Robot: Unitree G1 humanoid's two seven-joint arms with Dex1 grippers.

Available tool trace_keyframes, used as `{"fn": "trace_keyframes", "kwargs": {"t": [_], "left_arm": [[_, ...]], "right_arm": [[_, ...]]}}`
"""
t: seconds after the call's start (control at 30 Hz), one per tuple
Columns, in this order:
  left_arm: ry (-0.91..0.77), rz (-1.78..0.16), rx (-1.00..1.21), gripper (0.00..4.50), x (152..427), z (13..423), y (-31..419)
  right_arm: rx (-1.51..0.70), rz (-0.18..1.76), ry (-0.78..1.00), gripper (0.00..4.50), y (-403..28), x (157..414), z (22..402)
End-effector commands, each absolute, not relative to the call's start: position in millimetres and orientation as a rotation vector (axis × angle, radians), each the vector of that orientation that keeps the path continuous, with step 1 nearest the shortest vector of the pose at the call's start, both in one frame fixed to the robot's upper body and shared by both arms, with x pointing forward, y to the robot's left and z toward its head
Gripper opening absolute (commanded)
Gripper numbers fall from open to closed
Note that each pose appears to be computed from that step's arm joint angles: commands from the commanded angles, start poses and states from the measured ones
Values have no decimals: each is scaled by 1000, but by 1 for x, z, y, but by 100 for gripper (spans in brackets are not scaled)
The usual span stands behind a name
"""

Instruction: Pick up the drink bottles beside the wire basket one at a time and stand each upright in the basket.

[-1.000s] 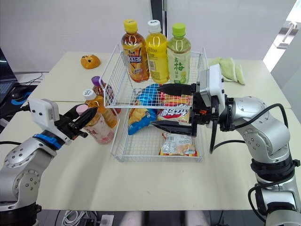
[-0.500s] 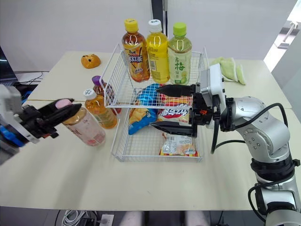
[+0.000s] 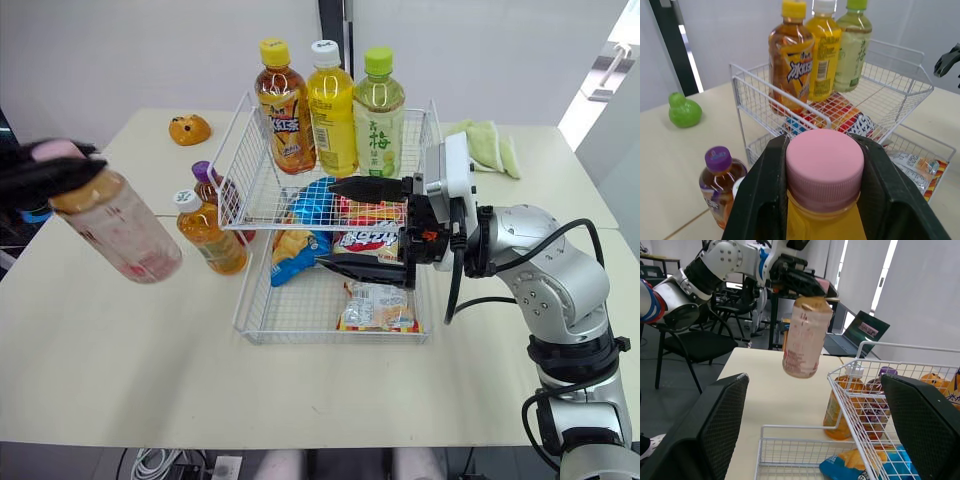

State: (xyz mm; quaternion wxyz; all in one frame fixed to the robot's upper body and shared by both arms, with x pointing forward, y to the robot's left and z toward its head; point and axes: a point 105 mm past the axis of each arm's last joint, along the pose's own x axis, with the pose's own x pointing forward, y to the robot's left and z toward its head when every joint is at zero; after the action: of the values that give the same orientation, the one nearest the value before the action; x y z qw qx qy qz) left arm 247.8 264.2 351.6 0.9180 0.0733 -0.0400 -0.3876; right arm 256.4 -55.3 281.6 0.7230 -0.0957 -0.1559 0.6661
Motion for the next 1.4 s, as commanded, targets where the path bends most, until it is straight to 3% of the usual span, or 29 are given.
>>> {"fn": "trace_keyframes", "kwargs": {"t": [0.03,0.57,1.0,1.2,1.4], "left_arm": [[-186,-822,187,137,236,389,263],[-307,-1106,201,137,248,448,215],[-325,-1421,226,137,295,432,139],[-398,-1464,288,137,319,417,96],[-443,-1528,312,137,325,402,57]], "right_arm": [[-226,1461,-416,450,-57,250,297],[-233,1316,-429,450,-71,251,303],[-286,1115,-418,450,-88,244,302],[-313,1011,-391,450,-99,239,298],[-323,925,-365,450,-108,236,294]]}}
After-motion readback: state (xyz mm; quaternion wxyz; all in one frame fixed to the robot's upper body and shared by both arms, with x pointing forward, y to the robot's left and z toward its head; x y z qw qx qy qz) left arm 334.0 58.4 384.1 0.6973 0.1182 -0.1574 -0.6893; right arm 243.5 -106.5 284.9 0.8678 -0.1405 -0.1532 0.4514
